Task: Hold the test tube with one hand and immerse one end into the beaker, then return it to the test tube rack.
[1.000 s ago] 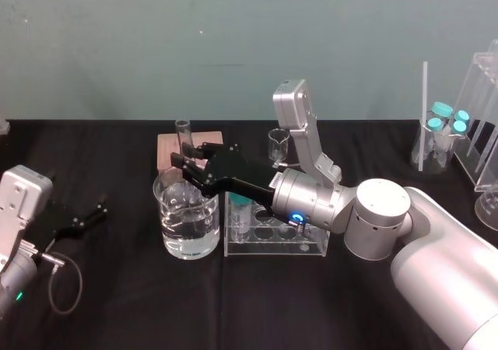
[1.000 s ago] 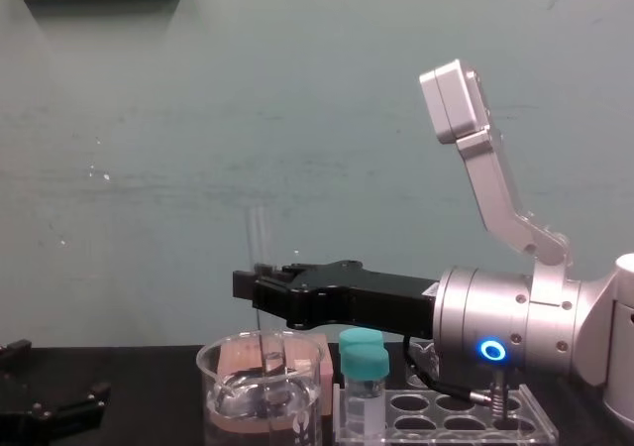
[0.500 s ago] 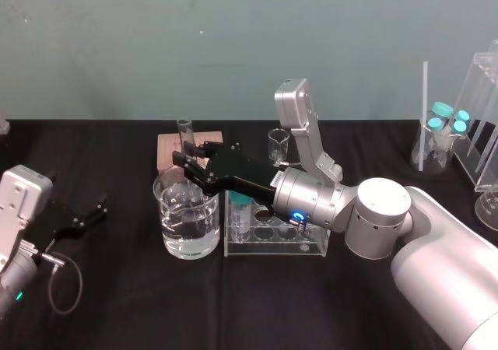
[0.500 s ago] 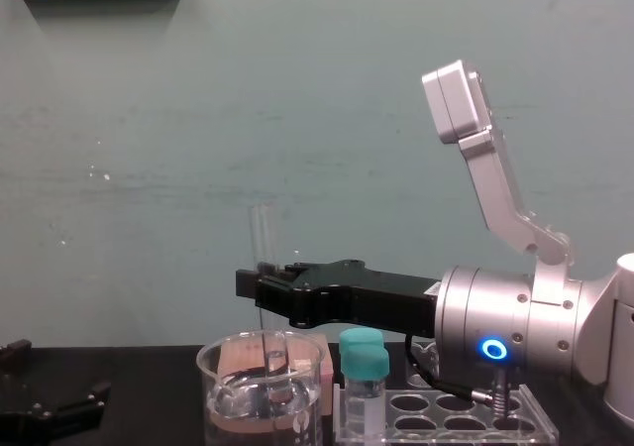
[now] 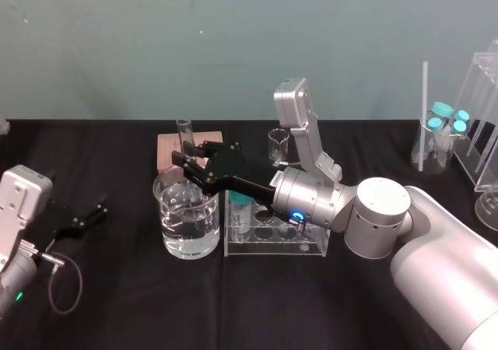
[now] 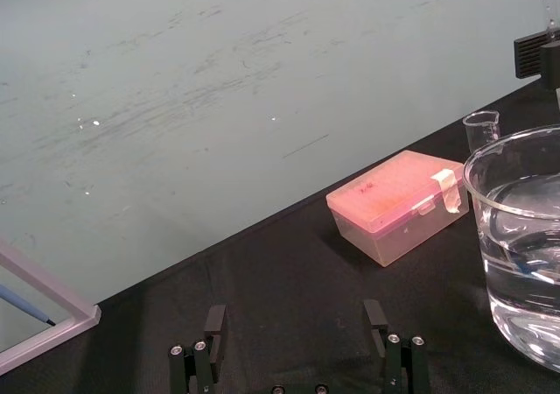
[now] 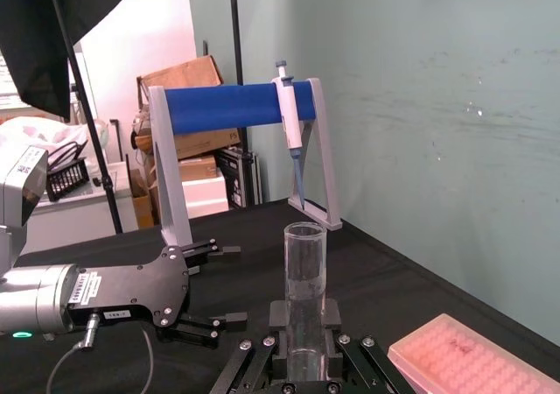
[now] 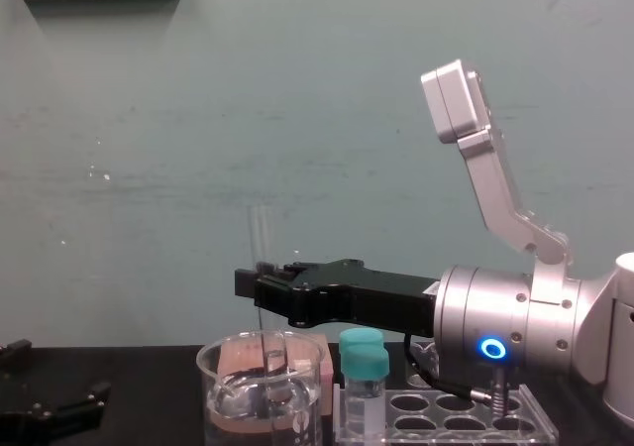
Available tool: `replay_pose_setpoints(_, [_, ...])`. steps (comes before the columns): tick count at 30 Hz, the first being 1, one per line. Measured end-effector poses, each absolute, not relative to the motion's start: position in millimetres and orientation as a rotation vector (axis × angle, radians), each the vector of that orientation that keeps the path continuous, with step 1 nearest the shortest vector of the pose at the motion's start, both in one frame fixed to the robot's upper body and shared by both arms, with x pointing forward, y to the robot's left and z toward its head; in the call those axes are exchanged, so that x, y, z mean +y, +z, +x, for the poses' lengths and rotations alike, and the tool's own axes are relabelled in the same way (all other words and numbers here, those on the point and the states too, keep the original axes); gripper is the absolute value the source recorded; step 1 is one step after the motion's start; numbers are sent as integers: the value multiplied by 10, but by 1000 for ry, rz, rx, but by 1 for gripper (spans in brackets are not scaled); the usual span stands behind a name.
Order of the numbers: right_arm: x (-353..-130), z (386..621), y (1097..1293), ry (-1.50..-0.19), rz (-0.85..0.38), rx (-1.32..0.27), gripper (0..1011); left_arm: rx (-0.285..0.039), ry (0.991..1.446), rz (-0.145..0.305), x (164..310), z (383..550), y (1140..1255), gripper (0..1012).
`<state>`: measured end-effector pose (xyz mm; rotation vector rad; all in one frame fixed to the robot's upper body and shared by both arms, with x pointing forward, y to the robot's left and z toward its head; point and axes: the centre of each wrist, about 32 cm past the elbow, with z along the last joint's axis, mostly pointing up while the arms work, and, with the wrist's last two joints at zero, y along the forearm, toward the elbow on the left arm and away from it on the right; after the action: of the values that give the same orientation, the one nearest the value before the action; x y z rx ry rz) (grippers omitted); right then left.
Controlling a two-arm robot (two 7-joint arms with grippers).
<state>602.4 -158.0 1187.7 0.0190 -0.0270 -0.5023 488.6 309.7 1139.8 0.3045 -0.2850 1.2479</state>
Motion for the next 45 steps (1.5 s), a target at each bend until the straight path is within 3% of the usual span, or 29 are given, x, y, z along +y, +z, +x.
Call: replay_pose_setpoints(45, [-1565,6024,11873,-500,16,-24,225,-285,1248,304,3097,4886,11398,1000])
